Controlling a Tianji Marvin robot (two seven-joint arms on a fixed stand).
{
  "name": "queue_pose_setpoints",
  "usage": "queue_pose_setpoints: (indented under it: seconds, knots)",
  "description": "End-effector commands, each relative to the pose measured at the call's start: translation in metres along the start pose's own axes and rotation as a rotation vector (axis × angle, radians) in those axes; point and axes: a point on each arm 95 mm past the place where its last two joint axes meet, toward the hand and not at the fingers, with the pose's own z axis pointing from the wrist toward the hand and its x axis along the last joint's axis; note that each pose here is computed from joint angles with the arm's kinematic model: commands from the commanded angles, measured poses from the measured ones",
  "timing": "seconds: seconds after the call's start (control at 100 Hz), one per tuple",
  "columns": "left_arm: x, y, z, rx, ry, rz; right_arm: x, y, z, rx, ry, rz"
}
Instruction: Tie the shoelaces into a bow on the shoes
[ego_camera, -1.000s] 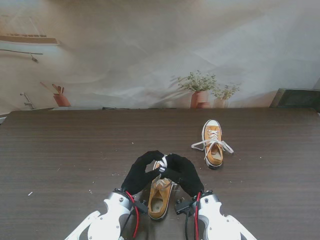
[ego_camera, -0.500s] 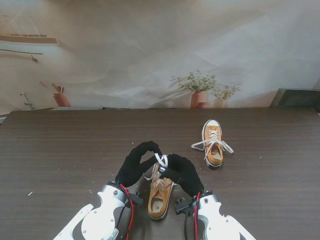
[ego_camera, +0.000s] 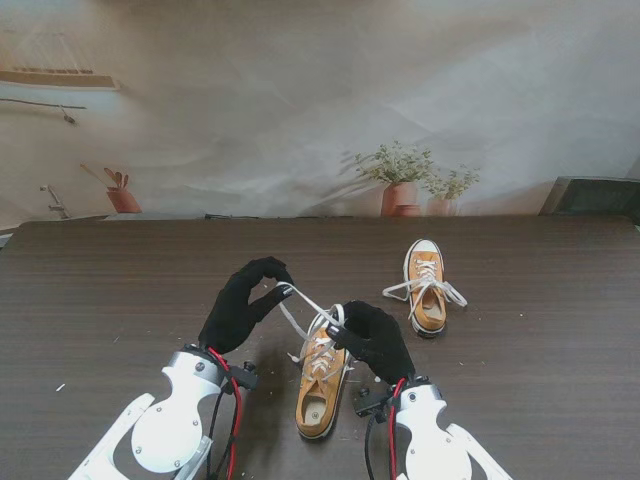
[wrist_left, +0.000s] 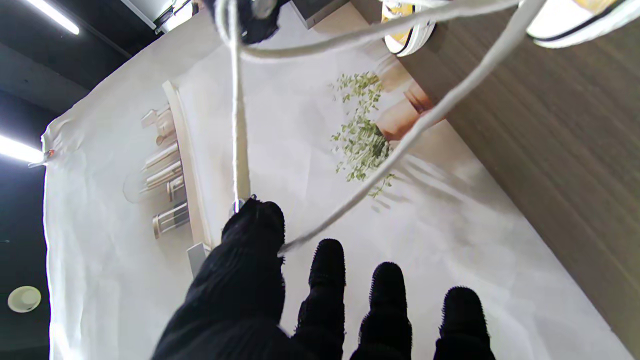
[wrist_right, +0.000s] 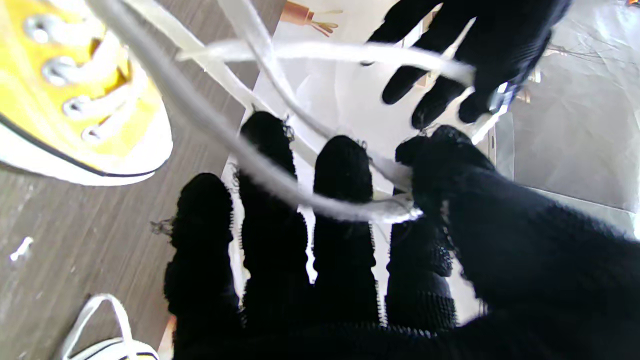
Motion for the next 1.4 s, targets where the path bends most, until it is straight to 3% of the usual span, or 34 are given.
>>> queue_pose_setpoints:
  seconds: [0.0, 0.16, 0.39, 0.77, 0.99, 1.16, 1.3, 1.39]
  knots:
    - [0.009, -0.007, -0.003, -0.006, 0.031, 0.012, -0.002, 0.002, 0.004, 0.001, -0.003, 0.005]
    - [0.017, -0.015, -0.022, -0.023, 0.06, 0.03, -0.003, 0.004, 0.008, -0.011, 0.0, -0.027]
    - [0.023, -0.013, -0.059, -0.055, 0.086, 0.028, 0.0, 0.008, 0.012, -0.017, 0.033, -0.096]
    - [-0.01, 0.009, -0.117, -0.181, -0.027, -0.001, 0.005, 0.009, 0.011, -0.031, 0.049, -0.097]
    - [-0.028, 0.025, -0.133, -0.231, -0.112, -0.033, 0.007, 0.005, 0.006, -0.049, 0.051, -0.051]
    - [-0.037, 0.025, -0.139, -0.276, -0.153, 0.045, 0.007, 0.003, 0.005, -0.037, 0.054, -0.029]
    - [-0.043, 0.014, -0.142, -0.306, -0.181, 0.174, 0.007, 0.003, 0.005, -0.025, 0.06, -0.019]
    - [-0.044, 0.01, -0.14, -0.267, -0.176, 0.171, 0.008, 0.002, 0.004, -0.022, 0.065, -0.013]
